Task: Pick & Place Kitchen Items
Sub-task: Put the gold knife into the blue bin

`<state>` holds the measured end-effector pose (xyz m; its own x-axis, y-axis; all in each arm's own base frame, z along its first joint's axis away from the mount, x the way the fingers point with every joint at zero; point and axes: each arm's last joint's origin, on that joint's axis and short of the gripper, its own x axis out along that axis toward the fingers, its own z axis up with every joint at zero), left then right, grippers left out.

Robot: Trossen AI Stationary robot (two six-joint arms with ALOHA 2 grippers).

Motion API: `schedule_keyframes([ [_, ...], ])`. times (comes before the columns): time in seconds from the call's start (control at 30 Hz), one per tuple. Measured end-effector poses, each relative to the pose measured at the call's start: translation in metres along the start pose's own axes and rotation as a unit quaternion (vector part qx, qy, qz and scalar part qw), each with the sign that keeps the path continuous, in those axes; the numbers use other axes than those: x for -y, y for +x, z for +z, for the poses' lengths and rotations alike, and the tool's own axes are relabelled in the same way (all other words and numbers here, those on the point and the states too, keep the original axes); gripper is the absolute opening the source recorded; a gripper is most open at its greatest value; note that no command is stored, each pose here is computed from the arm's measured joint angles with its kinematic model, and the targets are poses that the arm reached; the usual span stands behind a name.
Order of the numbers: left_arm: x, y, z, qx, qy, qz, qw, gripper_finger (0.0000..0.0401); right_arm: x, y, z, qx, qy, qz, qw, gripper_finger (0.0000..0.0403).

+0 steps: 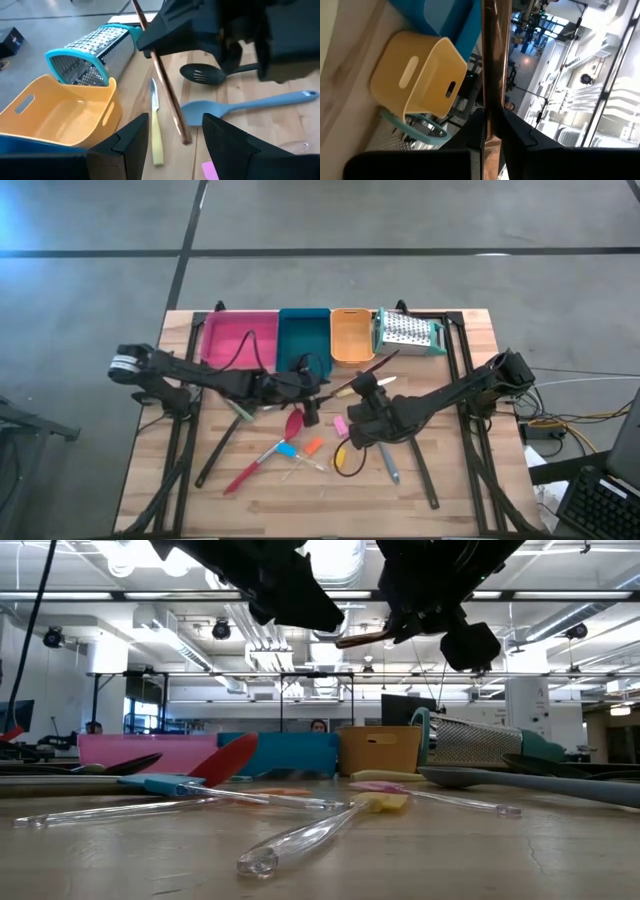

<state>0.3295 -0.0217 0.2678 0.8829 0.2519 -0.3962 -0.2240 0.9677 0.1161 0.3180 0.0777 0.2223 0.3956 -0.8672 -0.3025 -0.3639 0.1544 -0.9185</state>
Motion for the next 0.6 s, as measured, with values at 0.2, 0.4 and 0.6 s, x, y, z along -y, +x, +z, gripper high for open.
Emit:
schedule_keyframes([
  [0.2,-0.002,0.003,-0.002,-0.005,-0.003,0.004,1.0,0.019,0.006,-0.004,0.008,0.016,0.001,-0.02,1.0,0.0028],
  [0.4,-0.002,0.002,-0.003,-0.009,-0.004,0.004,1.0,0.019,0.01,-0.005,0.013,0.019,-0.002,-0.038,0.999,0.0028],
  [0.6,-0.002,0.002,-0.004,-0.015,-0.01,0.004,1.0,0.019,0.012,-0.005,0.015,0.022,-0.001,-0.041,0.999,0.0028],
])
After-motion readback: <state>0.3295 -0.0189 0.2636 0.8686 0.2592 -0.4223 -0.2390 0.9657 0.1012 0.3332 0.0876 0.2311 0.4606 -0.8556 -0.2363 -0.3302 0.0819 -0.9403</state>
